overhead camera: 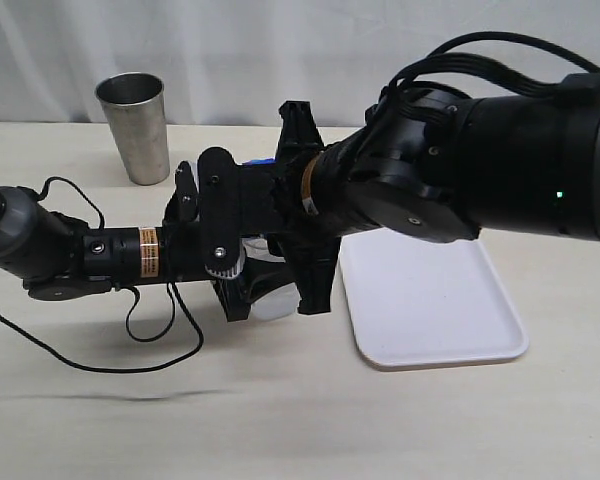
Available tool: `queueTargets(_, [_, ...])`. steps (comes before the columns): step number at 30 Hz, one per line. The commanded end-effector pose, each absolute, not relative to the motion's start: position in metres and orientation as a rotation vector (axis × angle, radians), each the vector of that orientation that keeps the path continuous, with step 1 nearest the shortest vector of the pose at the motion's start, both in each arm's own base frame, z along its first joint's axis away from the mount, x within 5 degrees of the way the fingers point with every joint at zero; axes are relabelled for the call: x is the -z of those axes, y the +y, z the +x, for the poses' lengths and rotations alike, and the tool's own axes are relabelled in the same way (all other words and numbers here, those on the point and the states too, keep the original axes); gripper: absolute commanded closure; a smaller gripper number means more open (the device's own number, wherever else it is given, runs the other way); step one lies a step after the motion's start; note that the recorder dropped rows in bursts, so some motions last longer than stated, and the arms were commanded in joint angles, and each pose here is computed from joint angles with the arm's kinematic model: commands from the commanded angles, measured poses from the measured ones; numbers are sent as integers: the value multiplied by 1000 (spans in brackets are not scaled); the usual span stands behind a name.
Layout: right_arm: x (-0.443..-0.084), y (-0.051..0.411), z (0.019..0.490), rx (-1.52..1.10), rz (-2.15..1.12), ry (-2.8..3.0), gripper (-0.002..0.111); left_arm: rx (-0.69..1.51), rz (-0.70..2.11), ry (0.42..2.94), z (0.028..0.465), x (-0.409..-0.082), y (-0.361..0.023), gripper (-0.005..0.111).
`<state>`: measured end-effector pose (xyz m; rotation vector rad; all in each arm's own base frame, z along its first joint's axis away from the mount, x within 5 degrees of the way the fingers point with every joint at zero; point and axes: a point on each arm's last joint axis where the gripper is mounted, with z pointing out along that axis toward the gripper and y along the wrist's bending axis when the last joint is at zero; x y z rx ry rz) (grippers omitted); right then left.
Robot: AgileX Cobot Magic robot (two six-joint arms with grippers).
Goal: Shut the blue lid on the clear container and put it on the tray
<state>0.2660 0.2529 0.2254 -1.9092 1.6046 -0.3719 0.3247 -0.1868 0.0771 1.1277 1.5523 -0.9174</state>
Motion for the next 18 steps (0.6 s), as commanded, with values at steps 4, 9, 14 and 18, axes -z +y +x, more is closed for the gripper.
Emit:
queueTargets(4, [-205, 233, 251, 305, -1909, 1901, 68, 914, 1288, 1406, 314, -78, -194, 107])
queueTargets(9, [-245, 225, 241, 254, -1802, 1849, 64, 852, 1340, 1347, 314, -78, -194, 107])
queueTargets(14, [-283, 215, 227, 179, -1681, 1810, 64, 779, 1399, 1263, 314, -78, -194, 107])
queueTargets(18, [-308, 211, 218, 71, -1572, 1820, 65, 692, 1483, 1160, 313, -77, -194, 107])
